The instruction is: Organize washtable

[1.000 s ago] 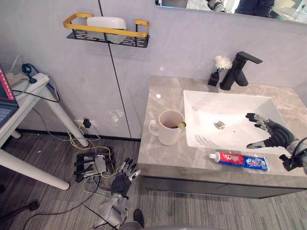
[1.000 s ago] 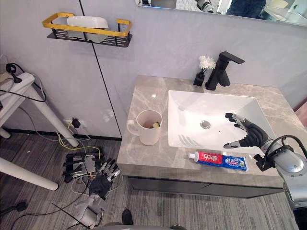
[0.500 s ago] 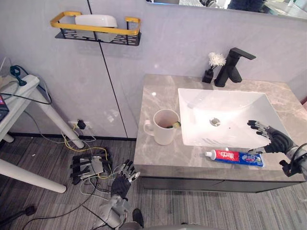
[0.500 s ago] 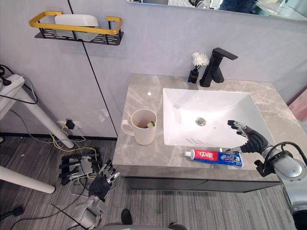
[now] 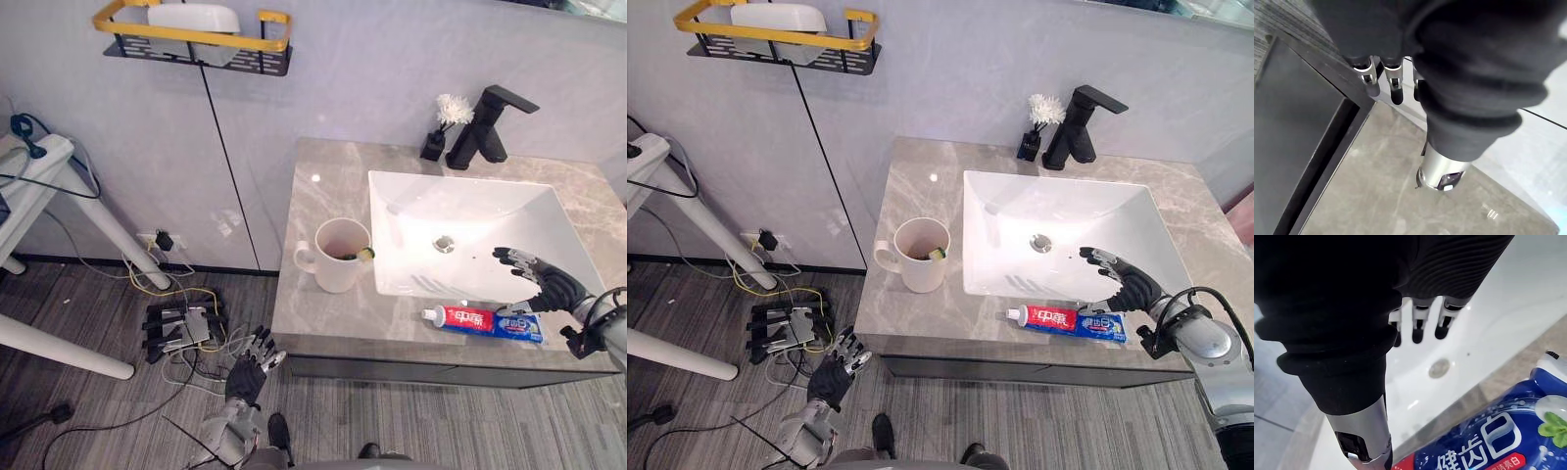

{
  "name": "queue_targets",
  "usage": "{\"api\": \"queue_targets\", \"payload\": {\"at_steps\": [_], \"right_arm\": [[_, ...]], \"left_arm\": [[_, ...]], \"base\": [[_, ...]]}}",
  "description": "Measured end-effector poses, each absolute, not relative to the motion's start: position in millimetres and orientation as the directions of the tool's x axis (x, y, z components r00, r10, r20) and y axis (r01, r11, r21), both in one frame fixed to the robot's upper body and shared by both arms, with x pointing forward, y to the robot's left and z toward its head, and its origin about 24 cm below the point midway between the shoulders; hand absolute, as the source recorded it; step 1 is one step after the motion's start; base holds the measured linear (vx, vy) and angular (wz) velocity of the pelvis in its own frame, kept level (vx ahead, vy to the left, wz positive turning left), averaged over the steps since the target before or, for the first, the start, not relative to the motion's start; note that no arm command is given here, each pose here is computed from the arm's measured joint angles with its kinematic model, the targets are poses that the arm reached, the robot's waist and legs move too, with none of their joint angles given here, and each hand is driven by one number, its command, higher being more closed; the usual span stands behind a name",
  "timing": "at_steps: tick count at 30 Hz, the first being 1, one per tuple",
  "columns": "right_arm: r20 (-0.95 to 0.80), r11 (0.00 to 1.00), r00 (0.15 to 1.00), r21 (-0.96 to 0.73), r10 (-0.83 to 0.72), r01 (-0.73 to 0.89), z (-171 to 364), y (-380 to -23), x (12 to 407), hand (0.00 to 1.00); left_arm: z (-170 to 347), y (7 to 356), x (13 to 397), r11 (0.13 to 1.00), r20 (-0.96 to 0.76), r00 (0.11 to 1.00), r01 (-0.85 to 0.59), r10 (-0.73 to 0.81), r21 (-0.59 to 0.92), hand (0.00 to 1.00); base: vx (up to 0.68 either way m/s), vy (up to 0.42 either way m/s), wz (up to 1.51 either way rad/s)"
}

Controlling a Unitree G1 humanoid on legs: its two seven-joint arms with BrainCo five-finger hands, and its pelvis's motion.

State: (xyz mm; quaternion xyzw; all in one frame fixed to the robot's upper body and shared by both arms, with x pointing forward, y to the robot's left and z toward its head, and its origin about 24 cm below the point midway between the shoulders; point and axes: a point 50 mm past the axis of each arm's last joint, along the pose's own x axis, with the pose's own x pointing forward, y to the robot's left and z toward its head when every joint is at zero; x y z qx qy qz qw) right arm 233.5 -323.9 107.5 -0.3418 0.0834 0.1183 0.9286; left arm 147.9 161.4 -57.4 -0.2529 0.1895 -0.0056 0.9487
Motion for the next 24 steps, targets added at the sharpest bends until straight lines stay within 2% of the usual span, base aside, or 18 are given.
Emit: {"api": "queue_targets", "payload": {"at_steps": [8, 24], "right_arm": [[-0.267, 0.711, 0.943, -0.624, 0.197, -0.325, 107.7, -319.9, 233.8, 0.0], [-0.257, 0.667, 0.945, -0.671, 0.2, -0.323, 121.2, -324.8, 234.8, 0.0]], "left_arm": [[-56.7, 162.1, 149.0, 0.874, -0.353, 0.929, -0.08, -0.109, -0.48, 0.0], [-53.9, 162.4, 151.1, 0.874, -0.34, 0.934, -0.074, -0.108, -0.48, 0.0]], "base": [[0.01, 0.002, 0.01], [0.01, -0.001, -0.01]]}}
